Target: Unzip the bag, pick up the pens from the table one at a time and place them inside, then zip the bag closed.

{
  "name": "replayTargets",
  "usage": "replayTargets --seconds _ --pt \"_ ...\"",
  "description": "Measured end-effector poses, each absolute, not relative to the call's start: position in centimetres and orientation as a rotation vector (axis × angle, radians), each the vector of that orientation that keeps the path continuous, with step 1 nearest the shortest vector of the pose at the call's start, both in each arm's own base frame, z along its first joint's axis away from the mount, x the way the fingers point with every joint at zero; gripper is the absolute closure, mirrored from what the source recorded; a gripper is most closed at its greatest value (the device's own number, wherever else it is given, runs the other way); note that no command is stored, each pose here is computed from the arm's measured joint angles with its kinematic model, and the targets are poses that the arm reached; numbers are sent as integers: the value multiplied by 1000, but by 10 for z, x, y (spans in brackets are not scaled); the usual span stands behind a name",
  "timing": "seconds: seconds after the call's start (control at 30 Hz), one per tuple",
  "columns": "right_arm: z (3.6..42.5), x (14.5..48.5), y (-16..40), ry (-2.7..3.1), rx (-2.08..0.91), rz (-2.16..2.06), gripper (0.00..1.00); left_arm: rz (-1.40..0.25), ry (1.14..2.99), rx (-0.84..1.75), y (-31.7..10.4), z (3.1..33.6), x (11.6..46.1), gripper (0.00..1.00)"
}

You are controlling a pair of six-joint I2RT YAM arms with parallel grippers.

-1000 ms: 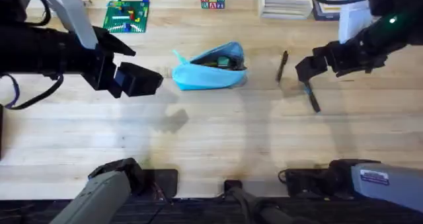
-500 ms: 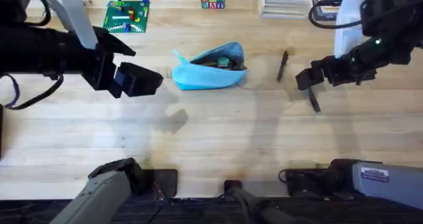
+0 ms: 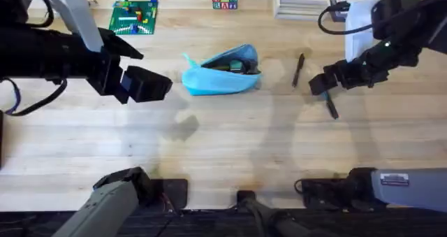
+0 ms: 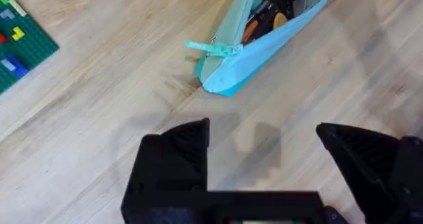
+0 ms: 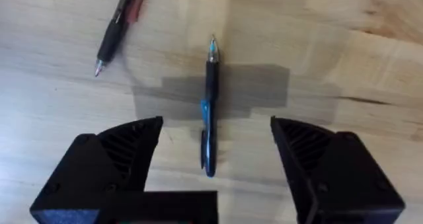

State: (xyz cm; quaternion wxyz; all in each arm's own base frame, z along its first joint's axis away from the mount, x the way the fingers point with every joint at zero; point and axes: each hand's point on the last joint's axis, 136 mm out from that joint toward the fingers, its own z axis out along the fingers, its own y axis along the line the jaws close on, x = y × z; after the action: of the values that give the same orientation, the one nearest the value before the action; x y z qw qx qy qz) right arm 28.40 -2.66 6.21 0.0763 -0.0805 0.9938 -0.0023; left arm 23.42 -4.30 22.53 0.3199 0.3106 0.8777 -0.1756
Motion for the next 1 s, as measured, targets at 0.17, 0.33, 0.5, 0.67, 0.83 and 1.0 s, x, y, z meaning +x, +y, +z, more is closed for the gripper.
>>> replayTargets --seconds 0.17,0.33,0.5,0.67,0.83,1.0 --pt "52 290 -27 2985 -246 -5 6 -461 2307 817 -43 225 234 5" --pt "43 295 -28 2992 -246 -3 6 -462 2307 817 -43 225 234 5" --pt "36 296 -28 3006 -247 0 7 -462 2307 816 -43 225 234 5" --pt "36 297 -28 3010 -248 -1 34 -462 2307 816 -43 225 234 5" --pt "36 299 -30 3008 -249 -6 231 -461 2307 816 -43 225 234 5" --pt "36 301 -30 3000 -255 -8 577 -461 2307 816 -43 225 234 5"
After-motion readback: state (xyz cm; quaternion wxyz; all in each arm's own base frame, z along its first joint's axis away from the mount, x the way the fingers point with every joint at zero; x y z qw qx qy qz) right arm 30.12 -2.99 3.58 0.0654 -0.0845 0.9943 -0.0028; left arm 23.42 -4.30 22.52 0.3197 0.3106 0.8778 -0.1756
